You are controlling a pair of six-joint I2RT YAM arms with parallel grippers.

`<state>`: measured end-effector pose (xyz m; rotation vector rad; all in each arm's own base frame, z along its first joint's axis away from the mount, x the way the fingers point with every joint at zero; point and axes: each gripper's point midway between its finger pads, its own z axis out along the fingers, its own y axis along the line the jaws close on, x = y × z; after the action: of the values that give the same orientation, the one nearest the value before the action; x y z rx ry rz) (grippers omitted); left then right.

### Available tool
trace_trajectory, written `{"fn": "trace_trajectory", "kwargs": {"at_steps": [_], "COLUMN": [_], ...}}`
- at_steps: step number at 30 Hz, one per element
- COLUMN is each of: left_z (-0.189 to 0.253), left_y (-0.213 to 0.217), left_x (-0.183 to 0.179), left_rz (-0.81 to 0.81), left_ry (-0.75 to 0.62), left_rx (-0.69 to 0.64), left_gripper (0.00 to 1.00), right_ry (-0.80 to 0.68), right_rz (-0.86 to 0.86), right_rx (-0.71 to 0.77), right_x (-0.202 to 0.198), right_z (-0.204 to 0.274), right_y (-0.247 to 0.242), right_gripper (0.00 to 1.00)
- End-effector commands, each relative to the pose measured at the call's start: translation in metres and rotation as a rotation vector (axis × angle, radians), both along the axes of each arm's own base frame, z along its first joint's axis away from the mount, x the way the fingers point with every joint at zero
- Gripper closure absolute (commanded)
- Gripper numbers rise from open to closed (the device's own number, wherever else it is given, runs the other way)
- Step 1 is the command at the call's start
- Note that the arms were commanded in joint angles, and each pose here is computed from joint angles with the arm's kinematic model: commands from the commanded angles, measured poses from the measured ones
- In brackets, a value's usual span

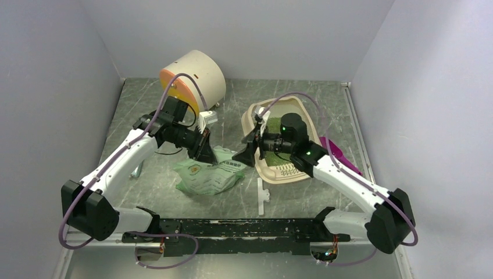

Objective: Fill the litter box with clean litter
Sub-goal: Close the cat litter bag at the center of the board.

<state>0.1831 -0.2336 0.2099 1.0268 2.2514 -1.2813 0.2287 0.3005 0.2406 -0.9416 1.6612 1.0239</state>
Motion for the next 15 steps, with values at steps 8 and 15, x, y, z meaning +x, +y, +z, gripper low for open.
{"fn": "trace_trajectory", "kwargs": {"at_steps": [8,15], "left_z": [0.019,0.021], "left_y": [-0.002,0.0], "left_x": [-0.032,-0.034], "left_rz": [-0.139,-0.153], "left_ry": [0.107,0.125], "left_rx": [-0.105,-0.116], "left_gripper": [0.95,0.95], "right_ry": [0.477,0.65], "right_rz": [0.25,0.294], "right_rx": [0.132,0.119], "right_x": [-0.046,-0.056], "right_z": [-0.006,-0.01], "right_y": [0.032,0.036], "right_gripper": [0.16,0.56]}}
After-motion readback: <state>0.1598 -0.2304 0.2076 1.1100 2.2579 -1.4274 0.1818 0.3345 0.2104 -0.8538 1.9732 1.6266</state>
